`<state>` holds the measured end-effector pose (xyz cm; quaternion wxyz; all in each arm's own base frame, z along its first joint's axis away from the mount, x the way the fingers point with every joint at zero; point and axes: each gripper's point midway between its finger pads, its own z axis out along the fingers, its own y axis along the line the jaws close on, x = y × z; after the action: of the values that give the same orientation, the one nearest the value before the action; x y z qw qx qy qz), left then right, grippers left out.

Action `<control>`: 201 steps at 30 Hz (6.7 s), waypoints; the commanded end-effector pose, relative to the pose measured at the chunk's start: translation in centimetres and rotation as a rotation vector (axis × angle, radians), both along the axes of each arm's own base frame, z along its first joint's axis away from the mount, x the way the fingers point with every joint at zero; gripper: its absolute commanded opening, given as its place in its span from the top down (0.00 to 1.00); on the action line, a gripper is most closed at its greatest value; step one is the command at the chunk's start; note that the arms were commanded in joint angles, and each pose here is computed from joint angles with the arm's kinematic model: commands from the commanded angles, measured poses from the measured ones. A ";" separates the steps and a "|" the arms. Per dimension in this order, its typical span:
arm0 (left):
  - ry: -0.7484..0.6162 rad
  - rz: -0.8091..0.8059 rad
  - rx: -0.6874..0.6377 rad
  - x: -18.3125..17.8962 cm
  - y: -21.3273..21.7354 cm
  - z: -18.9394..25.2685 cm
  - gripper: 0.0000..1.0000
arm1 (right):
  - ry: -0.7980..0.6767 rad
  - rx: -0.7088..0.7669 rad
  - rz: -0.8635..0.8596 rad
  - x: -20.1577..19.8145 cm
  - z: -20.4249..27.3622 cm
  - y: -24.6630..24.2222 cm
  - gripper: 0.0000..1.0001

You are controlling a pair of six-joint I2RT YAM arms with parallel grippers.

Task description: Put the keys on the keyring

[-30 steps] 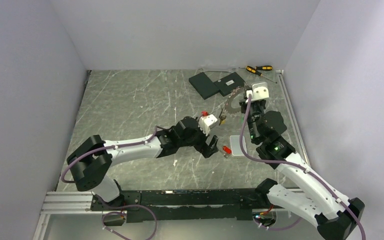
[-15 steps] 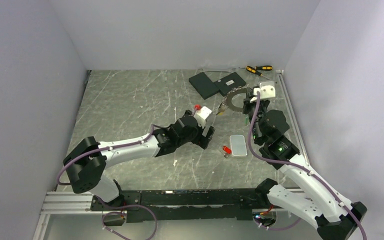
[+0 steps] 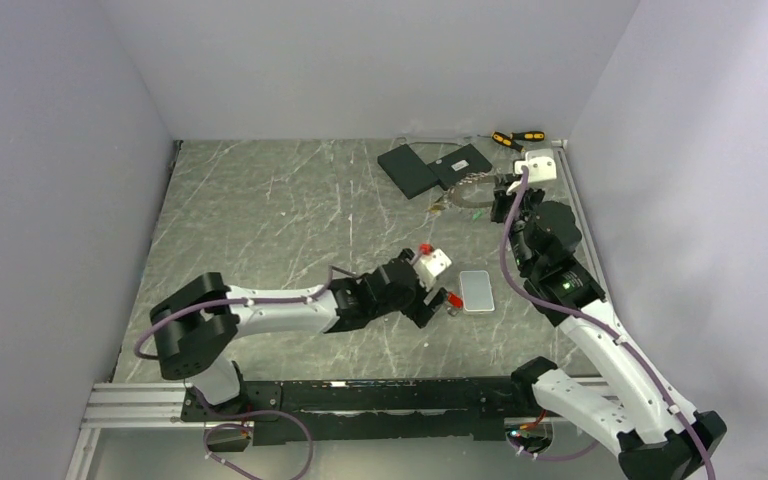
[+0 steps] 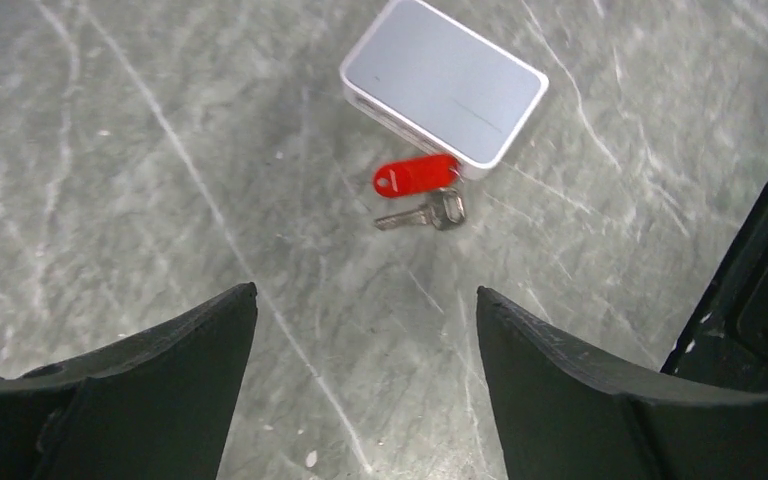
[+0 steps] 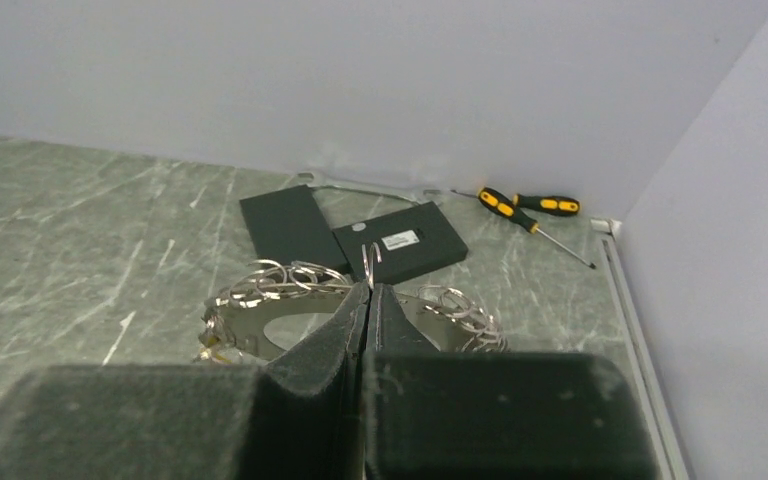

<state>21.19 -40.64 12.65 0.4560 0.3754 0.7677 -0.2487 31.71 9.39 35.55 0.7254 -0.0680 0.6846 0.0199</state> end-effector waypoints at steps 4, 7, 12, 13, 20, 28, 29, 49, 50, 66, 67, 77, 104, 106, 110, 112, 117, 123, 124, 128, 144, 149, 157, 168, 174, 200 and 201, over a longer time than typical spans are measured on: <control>-0.025 -0.130 0.000 -2.1 -4.1 -1.9 0.24 | -0.107 0.077 -0.139 -0.2 4.4 -3.1 1.00; -0.043 -0.150 -0.007 -2.2 -5.1 -2.9 0.29 | -0.115 0.083 -0.136 -0.3 4.3 -3.2 1.00; -0.111 -0.177 -0.047 -2.5 -6.9 -3.4 0.33 | -0.113 0.083 -0.150 -0.4 4.2 -3.5 1.00; -0.133 -0.179 -0.063 -2.5 -7.2 -3.4 0.35 | -0.115 0.083 -0.151 -0.4 4.2 -3.6 1.00; -0.276 -0.190 -0.147 -2.7 -8.7 -3.9 0.37 | -0.115 0.080 -0.149 -0.5 4.1 -3.7 1.00; -0.338 -0.157 -0.110 -2.1 -9.3 -6.0 0.44 | -0.123 0.082 -0.142 -0.9 4.1 -3.8 1.00; -0.342 -0.155 -0.108 -2.0 -9.4 -6.2 0.45 | -0.124 0.083 -0.139 -0.9 4.1 -3.7 1.00; -0.396 -0.084 -0.093 -0.5 -9.4 -7.5 0.60 | -0.119 0.085 -0.103 -0.7 4.0 -3.0 1.00; -0.396 -0.087 -0.090 -0.5 -9.5 -7.6 0.60 | -0.119 0.085 -0.102 -0.7 4.0 -3.0 1.00; -0.412 -0.054 -0.079 0.2 -9.8 -8.0 0.63 | -0.113 0.086 -0.091 -0.6 3.7 -2.7 1.00; -0.415 -0.052 -0.078 0.3 -9.8 -8.0 0.64 | -0.112 0.086 -0.091 -0.6 3.7 -2.7 1.00; -0.423 -0.047 -0.080 0.4 -9.9 -8.0 0.87 | -0.110 0.086 -0.091 -0.6 3.5 -2.7 1.00; -0.358 -0.083 -0.161 -2.1 -5.1 -0.6 1.00 | -0.103 0.086 -0.059 -0.6 3.1 -2.1 1.00; -0.326 -0.096 -0.159 -2.3 -4.6 -0.4 1.00 | -0.104 0.086 -0.054 -0.6 3.1 -2.0 1.00; -0.258 -0.123 -0.139 -2.6 -3.0 -0.4 1.00 | -0.104 0.085 -0.042 -0.7 3.0 -1.9 1.00; -0.214 -0.146 -0.127 -2.8 -1.9 -0.3 1.00 | -0.107 0.084 -0.035 -0.8 3.1 -1.8 1.00; 0.088 -0.207 -0.213 -4.5 1.0 3.5 1.00 | -0.111 0.083 0.028 -0.9 3.2 -0.7 1.00; 0.435 -0.055 -0.374 -0.9 6.3 6.3 1.00 | -0.102 0.096 0.066 -0.6 3.0 0.3 1.00; 0.499 -0.088 -0.366 -1.2 6.3 6.6 1.00 | -0.100 0.098 0.072 -0.6 2.9 0.4 1.00; 0.674 -0.149 -0.417 -1.6 5.7 5.9 1.00 | -0.084 0.108 0.088 -0.5 2.5 0.8 1.00; 0.527 0.129 0.083 0.7 11.6 -0.4 0.58 | -0.041 0.103 0.105 -0.7 1.5 1.1 1.00; 0.176 0.005 0.198 -1.3 10.1 -0.3 0.58 | -0.023 0.095 0.115 -0.6 1.1 1.3 1.00; 0.008 -0.305 0.207 -6.1 5.9 -1.3 0.53 | -0.016 0.105 0.124 -0.9 0.9 1.4 1.00; 0.158 0.030 0.202 -5.7 3.4 -2.9 0.55 | -0.026 0.128 0.118 -1.2 1.4 1.2 1.00; 0.213 0.298 0.171 -6.4 4.2 -3.4 0.53 | -0.027 0.128 0.091 -1.1 1.1 0.7 1.00; 0.427 0.546 0.411 -9.6 2.9 -8.4 0.65 | -0.045 0.122 0.080 -2.6 2.2 -0.3 1.00; 0.433 0.548 0.410 -9.7 2.9 -8.4 0.65 | -0.043 0.119 0.079 -2.6 2.2 -0.3 1.00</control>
<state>12.02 -38.25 4.43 0.2705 0.1977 0.9412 -0.0443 29.58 9.61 34.11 0.7037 -0.0703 0.7026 0.0789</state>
